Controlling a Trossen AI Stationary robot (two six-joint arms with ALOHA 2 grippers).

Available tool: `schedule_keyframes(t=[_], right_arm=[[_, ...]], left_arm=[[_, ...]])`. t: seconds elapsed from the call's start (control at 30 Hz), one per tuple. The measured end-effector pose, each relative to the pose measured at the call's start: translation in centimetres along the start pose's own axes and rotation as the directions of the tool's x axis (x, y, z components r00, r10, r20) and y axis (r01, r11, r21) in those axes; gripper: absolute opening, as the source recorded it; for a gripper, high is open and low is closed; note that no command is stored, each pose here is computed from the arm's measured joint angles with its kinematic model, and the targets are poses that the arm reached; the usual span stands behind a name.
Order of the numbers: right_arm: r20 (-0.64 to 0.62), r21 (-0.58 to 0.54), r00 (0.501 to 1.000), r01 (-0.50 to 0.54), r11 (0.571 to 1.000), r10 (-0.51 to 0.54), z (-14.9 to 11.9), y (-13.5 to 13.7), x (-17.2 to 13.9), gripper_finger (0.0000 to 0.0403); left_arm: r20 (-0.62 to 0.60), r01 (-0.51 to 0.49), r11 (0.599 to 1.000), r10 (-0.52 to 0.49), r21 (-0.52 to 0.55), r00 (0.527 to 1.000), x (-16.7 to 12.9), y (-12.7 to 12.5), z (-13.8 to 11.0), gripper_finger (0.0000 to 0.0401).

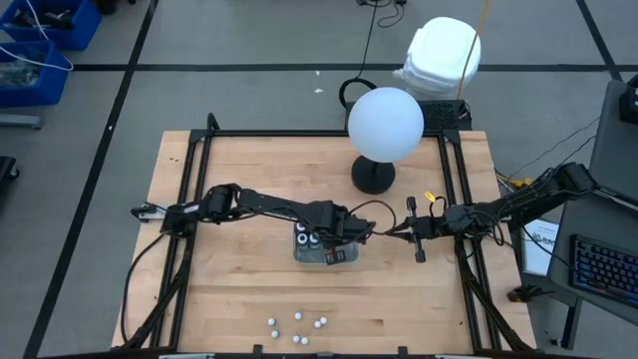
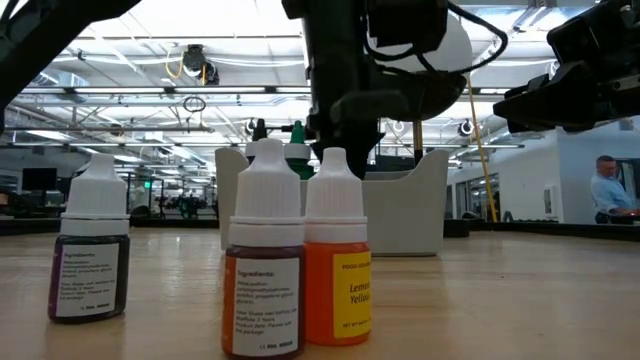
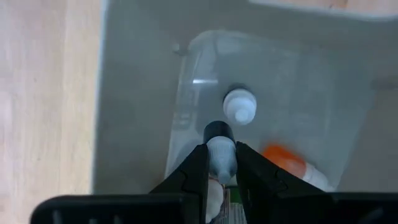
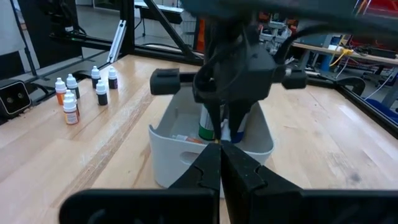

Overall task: Pick & Place food coloring
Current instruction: Put the small violet food coloring bottle into the gray bin

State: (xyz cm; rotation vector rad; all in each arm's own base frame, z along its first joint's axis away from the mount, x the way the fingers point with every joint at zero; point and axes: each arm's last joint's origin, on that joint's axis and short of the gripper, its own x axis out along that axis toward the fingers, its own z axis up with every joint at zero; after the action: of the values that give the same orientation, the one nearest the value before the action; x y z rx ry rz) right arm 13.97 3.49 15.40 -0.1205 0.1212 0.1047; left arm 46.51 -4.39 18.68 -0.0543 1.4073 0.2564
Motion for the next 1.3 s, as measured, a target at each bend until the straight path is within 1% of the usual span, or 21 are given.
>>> schedule_keyframes(t=[0.13,0.6,0.7,0.87,1.0,1.1,1.2,1.3], right_arm=[[-0.001,-0.001,1.000,0.000,1.000,0.000,0.0,0.0,0.0,0.0000],[-0.001,-0.001,1.000,0.000,1.000,0.000,0.0,0.0,0.0,0.0000],[-0.001,-0.001,1.000,0.000,1.000,0.000,0.0,0.0,0.0,0.0000],[-0.001,-0.003,1.000,0.000,1.000,0.000,0.0,0.0,0.0,0.0000],[-0.001,-0.003,1.000,0.000,1.000,0.000,0.0,0.0,0.0,0.0000],[-0.001,-0.003,1.000,0.000,1.000,0.000,0.0,0.0,0.0,0.0000],[-0.001,-0.003,1.000,0.000,1.000,0.000,0.0,0.0,0.0,0.0000],[-0.001,-0.001,1.000,0.000,1.000,0.000,0.0,0.0,0.0,0.0000]], left_arm=[[-0.014,-0.004,1.000,0.004,0.002,1.000,0.8,-0.1,0.0,0.0066],[-0.020,-0.006,1.000,0.005,-0.014,1.000,1.2,0.3,0.2,0.0069],[-0.021,-0.005,1.000,0.004,-0.029,1.000,1.1,0.3,0.2,0.0087],[-0.026,0.002,1.000,-0.003,-0.024,1.000,0.8,0.3,0.1,0.0146],[-0.037,0.000,1.000,-0.001,-0.024,0.999,-1.2,0.4,0.4,0.0190],[-0.029,0.008,0.999,-0.009,-0.034,1.000,-3.7,0.1,0.5,0.0212],[-0.063,0.060,0.997,-0.064,-0.055,0.996,-6.8,-0.5,-0.1,0.0223],[-0.129,0.133,0.987,-0.144,-0.093,0.981,-9.3,-1.3,-2.0,0.0227]])
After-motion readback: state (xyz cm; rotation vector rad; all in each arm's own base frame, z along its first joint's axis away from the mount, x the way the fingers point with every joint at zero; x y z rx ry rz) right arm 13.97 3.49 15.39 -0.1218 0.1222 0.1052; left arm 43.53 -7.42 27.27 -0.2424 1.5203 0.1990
